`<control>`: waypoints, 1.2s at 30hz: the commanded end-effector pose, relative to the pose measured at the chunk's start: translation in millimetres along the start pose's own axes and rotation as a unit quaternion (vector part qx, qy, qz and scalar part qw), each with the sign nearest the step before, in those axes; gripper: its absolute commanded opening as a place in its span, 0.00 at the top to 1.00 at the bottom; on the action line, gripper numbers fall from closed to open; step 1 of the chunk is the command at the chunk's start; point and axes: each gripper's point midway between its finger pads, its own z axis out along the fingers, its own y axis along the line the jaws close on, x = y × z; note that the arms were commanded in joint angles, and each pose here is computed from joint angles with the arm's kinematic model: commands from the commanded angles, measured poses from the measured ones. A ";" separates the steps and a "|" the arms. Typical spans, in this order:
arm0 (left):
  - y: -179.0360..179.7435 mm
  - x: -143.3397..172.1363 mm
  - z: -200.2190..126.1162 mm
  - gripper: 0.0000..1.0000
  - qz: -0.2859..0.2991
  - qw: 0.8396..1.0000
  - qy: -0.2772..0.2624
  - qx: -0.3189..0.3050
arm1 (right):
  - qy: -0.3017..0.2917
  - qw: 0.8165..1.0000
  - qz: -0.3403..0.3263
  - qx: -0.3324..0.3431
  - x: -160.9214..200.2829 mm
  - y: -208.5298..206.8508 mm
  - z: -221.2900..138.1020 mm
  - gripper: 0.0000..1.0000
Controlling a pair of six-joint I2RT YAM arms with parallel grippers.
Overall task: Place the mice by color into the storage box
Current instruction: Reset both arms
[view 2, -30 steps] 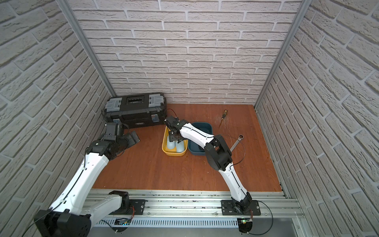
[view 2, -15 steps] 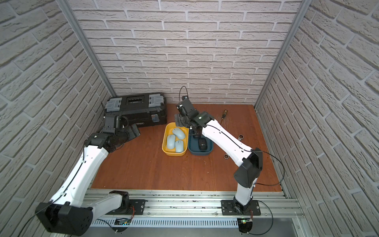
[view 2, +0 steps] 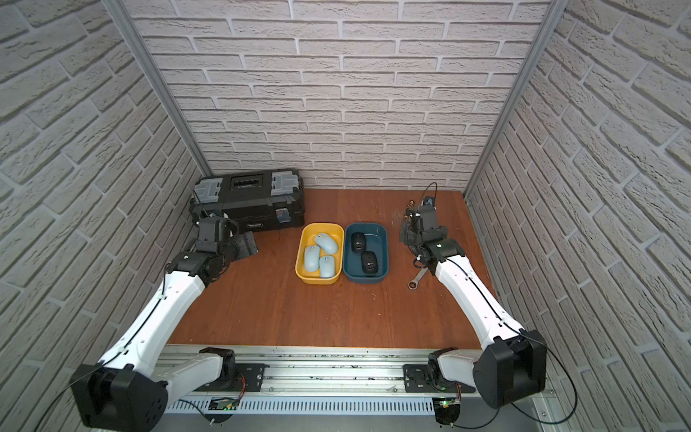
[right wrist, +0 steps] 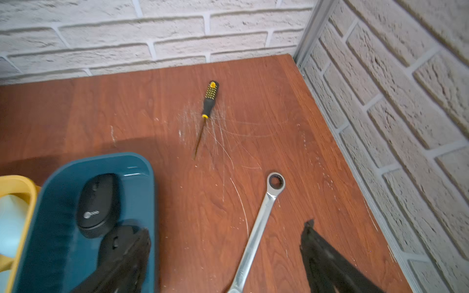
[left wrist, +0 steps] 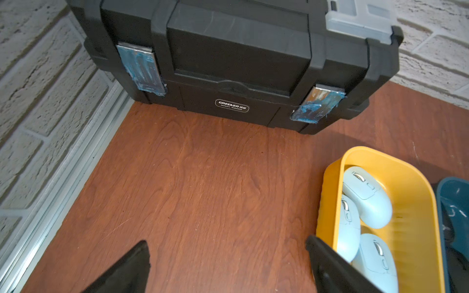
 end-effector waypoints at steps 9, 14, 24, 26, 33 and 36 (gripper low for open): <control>-19.6 -1.7 51.2 0.02 0.083 0.995 -0.054 0.004 | -0.063 0.997 0.045 -0.003 12.7 -37.6 26.7 0.12; -16.3 4.4 64.4 0.02 0.109 0.990 -0.088 0.006 | -0.118 0.992 0.032 -0.009 22.4 -42.0 31.7 0.12; 10.8 -0.1 86.8 0.02 0.099 0.986 -0.133 -0.005 | -0.101 0.995 -0.004 -0.019 55.2 -26.2 80.8 0.15; 11.5 4.0 95.0 0.02 0.128 0.984 -0.124 -0.009 | -0.112 0.993 -0.012 -0.022 58.1 -23.6 83.7 0.16; 40.3 7.6 110.5 0.02 0.122 0.981 -0.152 -0.026 | -0.145 0.988 -0.034 -0.047 63.6 -10.8 85.1 0.18; 44.0 10.1 116.5 0.02 0.113 0.980 -0.162 -0.016 | -0.144 0.987 -0.044 -0.063 67.0 -3.9 88.5 0.20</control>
